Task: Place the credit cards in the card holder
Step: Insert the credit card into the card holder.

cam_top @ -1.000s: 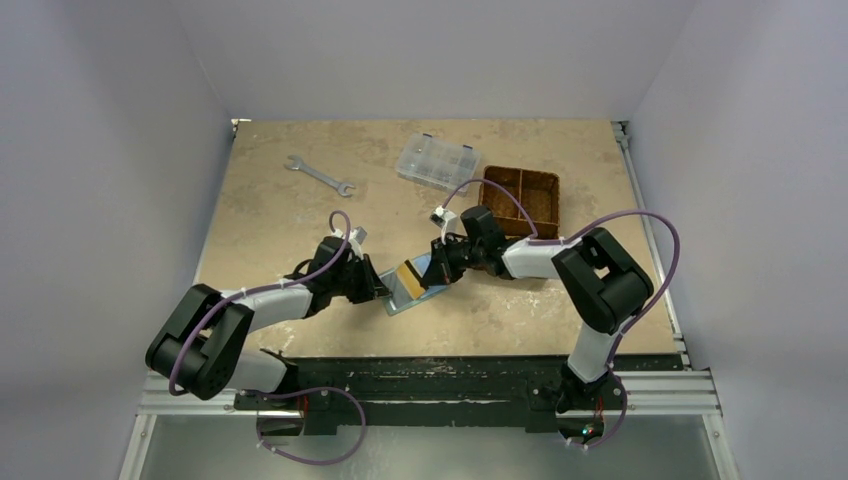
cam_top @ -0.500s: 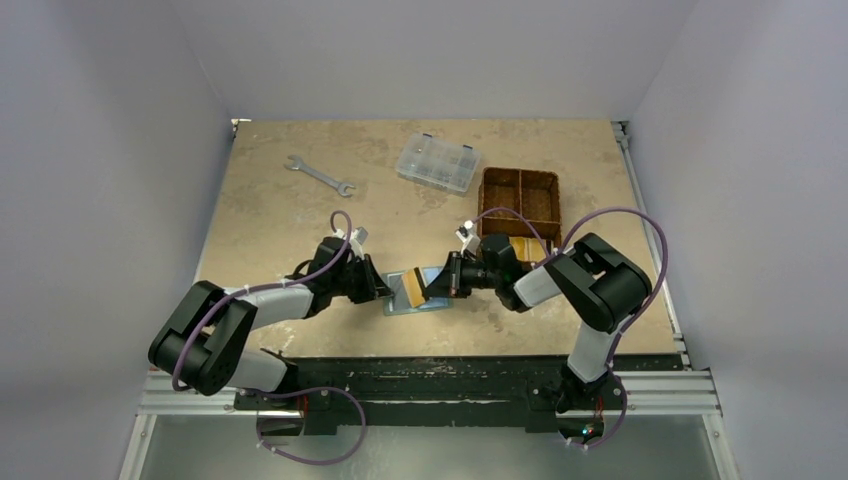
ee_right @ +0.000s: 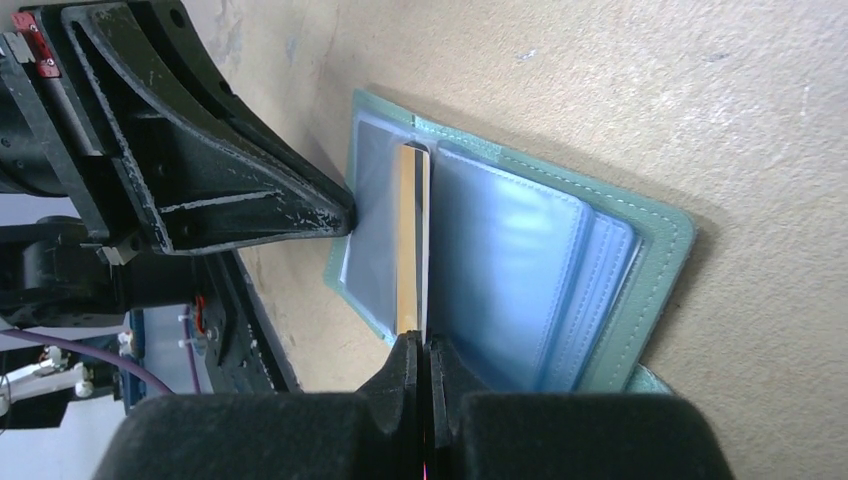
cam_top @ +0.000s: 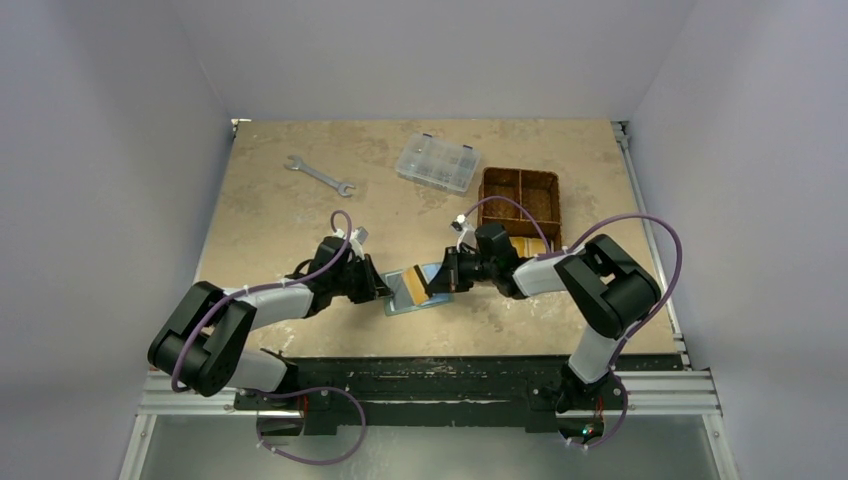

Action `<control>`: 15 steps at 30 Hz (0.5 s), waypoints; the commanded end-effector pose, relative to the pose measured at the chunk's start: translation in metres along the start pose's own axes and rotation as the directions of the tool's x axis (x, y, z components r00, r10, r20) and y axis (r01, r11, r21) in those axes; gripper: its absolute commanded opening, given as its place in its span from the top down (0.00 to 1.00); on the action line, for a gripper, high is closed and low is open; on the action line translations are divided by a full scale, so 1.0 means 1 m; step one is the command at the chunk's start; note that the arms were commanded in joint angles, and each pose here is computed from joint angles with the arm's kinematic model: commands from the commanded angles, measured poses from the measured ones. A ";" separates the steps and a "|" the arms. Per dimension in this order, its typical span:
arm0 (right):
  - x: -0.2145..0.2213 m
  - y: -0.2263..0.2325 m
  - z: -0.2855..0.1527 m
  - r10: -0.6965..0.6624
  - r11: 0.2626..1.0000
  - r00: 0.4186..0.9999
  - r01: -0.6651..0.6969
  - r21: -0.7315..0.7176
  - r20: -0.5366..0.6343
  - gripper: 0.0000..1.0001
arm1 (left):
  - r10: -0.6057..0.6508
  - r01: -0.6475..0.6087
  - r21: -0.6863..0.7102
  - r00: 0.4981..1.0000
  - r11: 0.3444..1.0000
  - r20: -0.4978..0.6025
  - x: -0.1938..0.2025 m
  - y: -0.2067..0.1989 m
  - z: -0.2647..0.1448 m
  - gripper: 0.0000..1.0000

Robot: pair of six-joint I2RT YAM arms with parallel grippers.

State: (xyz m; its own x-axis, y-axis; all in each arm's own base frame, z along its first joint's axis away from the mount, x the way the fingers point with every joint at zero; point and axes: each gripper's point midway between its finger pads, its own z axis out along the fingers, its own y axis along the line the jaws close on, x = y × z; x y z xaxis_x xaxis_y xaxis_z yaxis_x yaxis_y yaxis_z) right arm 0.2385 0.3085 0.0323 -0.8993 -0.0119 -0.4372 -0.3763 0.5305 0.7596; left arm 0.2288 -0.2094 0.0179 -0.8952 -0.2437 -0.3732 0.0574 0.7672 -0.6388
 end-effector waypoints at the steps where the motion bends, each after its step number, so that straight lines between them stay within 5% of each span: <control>1: -0.015 -0.007 -0.007 -0.017 0.999 0.998 0.015 0.043 0.055 1.00 | -0.013 -0.011 -0.175 0.991 0.985 -0.133 0.042 0.045 -0.006 1.00; 15: -0.020 -0.005 0.001 0.033 0.999 0.997 -0.034 0.009 0.071 1.00 | -0.014 -0.008 -0.156 0.991 0.988 -0.135 0.042 0.042 -0.005 1.00</control>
State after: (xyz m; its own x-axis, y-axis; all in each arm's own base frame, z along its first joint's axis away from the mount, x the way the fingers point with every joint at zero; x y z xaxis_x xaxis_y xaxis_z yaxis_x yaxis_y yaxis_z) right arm 0.2444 0.3054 0.0344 -0.9108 0.0355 -0.4113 -0.3328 0.5263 0.7824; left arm 0.2285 -0.2094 0.0178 -0.8961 -0.2428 -0.3714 0.0566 0.7677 -0.6383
